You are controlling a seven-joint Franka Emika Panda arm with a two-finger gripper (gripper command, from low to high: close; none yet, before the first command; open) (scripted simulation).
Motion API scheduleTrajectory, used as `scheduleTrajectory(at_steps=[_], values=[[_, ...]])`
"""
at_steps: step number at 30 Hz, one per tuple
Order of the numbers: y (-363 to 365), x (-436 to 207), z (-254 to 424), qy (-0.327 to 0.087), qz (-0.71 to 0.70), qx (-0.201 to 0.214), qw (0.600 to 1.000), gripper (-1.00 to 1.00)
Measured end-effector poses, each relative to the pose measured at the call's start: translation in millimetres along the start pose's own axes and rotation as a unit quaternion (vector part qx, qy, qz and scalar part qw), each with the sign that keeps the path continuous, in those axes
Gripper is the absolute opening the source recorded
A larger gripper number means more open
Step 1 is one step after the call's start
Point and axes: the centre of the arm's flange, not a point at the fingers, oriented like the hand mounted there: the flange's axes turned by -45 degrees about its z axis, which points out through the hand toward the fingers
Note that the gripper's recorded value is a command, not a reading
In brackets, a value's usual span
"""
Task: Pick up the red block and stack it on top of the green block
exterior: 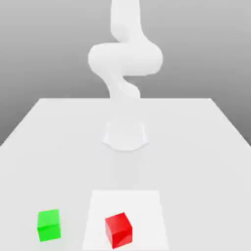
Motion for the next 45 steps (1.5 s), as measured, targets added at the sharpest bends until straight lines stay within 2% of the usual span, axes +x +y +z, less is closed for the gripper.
scheduleTrajectory(at_steps=[11, 24, 29, 30, 37, 42, 45], values=[[7.5, -60.3, 217.1, -0.161, -0.075, 0.043, 0.983, 0.00], [16.4, -229.8, 395.2, -0.338, -0.168, 0.063, 0.924, 0.00], [18.1, -276.8, 442.7, -0.349, -0.175, 0.063, 0.919, 0.00], [18.2, -283.0, 448.6, -0.349, -0.175, 0.063, 0.918, -1.00], [18.1, -283.0, 448.4, -0.350, -0.175, 0.063, 0.918, -1.00], [20.8, -247.1, 407.8, -0.350, -0.172, 0.062, 0.919, -1.00], [89.3, -237.6, 387.4, -0.354, -0.102, 0.034, 0.929, -1.00]])
